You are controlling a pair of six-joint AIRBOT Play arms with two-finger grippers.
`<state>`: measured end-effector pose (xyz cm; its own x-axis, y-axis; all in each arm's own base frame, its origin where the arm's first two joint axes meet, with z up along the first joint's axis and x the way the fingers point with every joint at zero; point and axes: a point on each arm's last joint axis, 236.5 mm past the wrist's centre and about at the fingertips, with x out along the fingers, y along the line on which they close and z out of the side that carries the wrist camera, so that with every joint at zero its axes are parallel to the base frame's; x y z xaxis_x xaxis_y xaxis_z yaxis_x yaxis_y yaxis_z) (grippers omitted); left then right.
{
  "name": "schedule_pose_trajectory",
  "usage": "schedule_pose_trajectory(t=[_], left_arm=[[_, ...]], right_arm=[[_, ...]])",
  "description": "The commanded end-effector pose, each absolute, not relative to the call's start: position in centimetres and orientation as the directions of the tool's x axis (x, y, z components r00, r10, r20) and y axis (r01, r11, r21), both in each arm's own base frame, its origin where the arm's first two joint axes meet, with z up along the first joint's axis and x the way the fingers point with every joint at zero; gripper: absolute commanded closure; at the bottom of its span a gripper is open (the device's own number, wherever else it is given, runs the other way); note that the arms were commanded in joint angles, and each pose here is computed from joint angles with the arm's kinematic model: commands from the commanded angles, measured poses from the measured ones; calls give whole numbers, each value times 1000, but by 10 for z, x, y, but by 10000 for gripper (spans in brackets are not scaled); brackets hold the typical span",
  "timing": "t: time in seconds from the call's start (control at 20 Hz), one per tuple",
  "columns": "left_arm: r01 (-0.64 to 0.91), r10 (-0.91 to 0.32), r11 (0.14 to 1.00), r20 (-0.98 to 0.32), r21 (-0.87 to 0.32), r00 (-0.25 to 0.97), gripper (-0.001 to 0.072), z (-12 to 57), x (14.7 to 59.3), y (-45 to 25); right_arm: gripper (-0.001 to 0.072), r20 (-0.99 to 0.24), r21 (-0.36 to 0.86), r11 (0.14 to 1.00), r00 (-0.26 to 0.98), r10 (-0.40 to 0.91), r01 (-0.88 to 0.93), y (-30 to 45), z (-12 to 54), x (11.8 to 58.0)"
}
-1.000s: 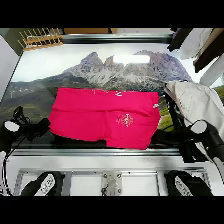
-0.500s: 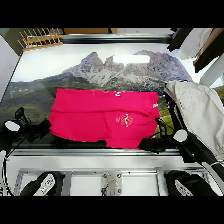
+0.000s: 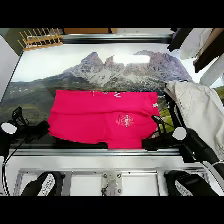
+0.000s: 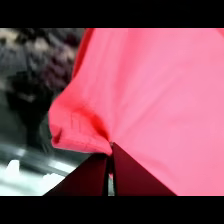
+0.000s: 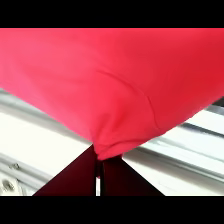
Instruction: Fold the clothes and pants, and hang the long-sleeved shirts on hangers.
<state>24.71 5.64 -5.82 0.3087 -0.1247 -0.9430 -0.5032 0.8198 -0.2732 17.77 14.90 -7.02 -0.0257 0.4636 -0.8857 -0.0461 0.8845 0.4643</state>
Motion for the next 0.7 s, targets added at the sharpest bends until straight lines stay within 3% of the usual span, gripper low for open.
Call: schedule_pose_trajectory(t=[0.0,0.15,0.3,0.65], left_arm=[[-464,-143,850,-957,-249,251,702,-33,209,40],[-432,-158,863,-953,-260,258,703,-11,189,26],[-384,-141,886,-940,-260,311,703,13,201,22],[-275,-171,928,-943,-251,285,703,10,307,21]], right_arm=[[700,-947,317,942,-82,309,-107,106,-36,162],[702,-964,264,963,-32,262,-54,77,-2,176],[703,-965,260,966,40,260,-7,64,20,211],[702,-961,258,966,92,259,-25,67,18,328]])
